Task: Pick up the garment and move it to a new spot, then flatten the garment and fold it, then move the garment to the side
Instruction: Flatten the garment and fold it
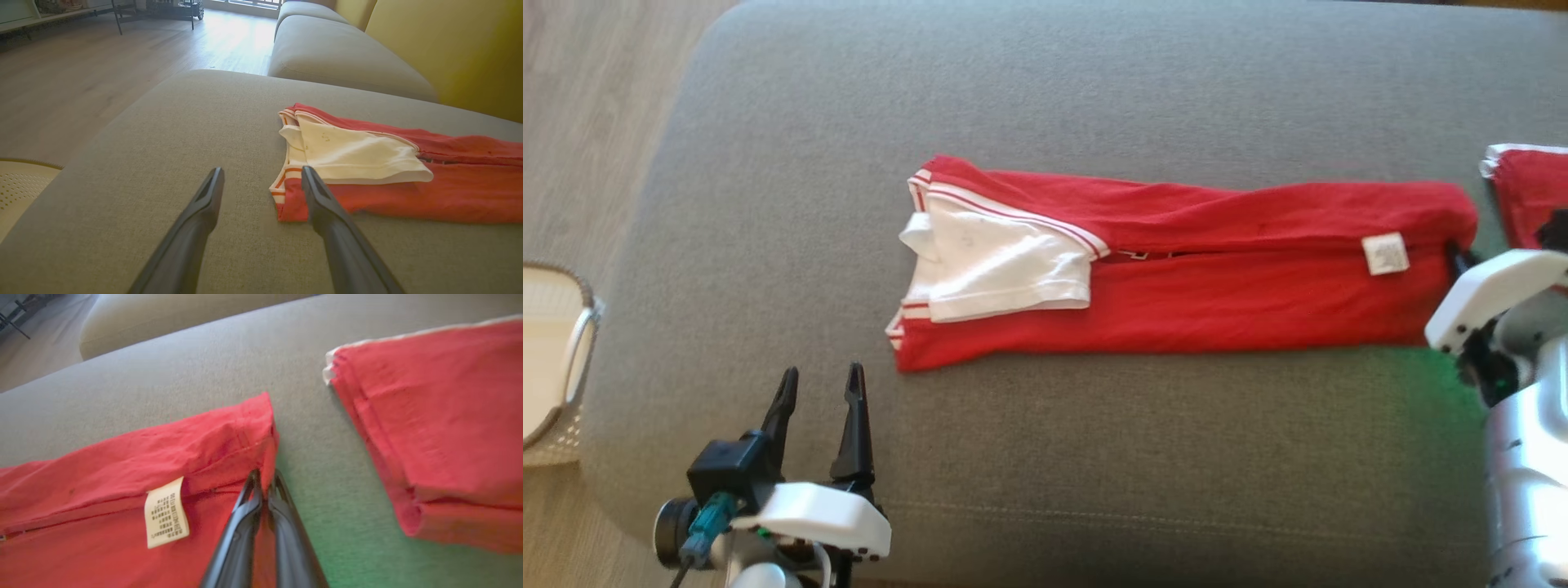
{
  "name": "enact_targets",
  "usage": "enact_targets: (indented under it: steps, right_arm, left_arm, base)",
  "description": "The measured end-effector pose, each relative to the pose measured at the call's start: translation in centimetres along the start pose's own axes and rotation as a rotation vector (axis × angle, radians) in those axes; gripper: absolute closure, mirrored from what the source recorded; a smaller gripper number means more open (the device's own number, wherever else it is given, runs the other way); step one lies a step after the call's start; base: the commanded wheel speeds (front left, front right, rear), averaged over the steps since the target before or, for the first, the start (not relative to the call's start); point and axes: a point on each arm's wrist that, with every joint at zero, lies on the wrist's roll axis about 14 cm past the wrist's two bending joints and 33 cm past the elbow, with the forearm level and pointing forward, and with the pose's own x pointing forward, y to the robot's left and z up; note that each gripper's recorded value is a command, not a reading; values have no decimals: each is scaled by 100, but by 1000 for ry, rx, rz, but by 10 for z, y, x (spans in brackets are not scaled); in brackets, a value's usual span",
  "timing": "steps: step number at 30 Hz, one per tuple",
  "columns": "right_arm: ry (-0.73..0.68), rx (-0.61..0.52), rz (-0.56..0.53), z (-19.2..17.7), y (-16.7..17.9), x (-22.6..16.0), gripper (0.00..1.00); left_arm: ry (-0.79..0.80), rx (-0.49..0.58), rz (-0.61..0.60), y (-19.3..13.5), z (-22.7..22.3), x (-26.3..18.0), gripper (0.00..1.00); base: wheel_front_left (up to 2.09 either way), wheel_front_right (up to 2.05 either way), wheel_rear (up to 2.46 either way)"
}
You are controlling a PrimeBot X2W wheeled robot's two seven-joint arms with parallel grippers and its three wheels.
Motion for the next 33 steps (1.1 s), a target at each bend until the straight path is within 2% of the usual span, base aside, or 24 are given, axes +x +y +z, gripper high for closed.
enact_targets:
  steps: [5,12,16,29,33]
  right_arm:
    - [-115,-38,-36,44,-23,-13,100]
    - [-196,-85,-68,89,-40,-36,100]
    - [-209,-108,-72,100,-41,-48,100]
    - [-151,-51,194,90,63,-73,100]
    - [-129,-66,280,87,95,-80,100]
  left_arm:
    - [-11,6,-34,-8,2,1,0]
    - [-2,7,-51,-12,-1,-7,0]
    - [-10,9,-50,-10,0,-12,0]
    - [-15,2,17,9,-4,-43,0]
    - [-28,-4,34,13,-2,-50,0]
  base:
    - [0,0,0]
    - [0,0,0]
    - [0,0,0]
    - [0,0,0]
    - [0,0,0]
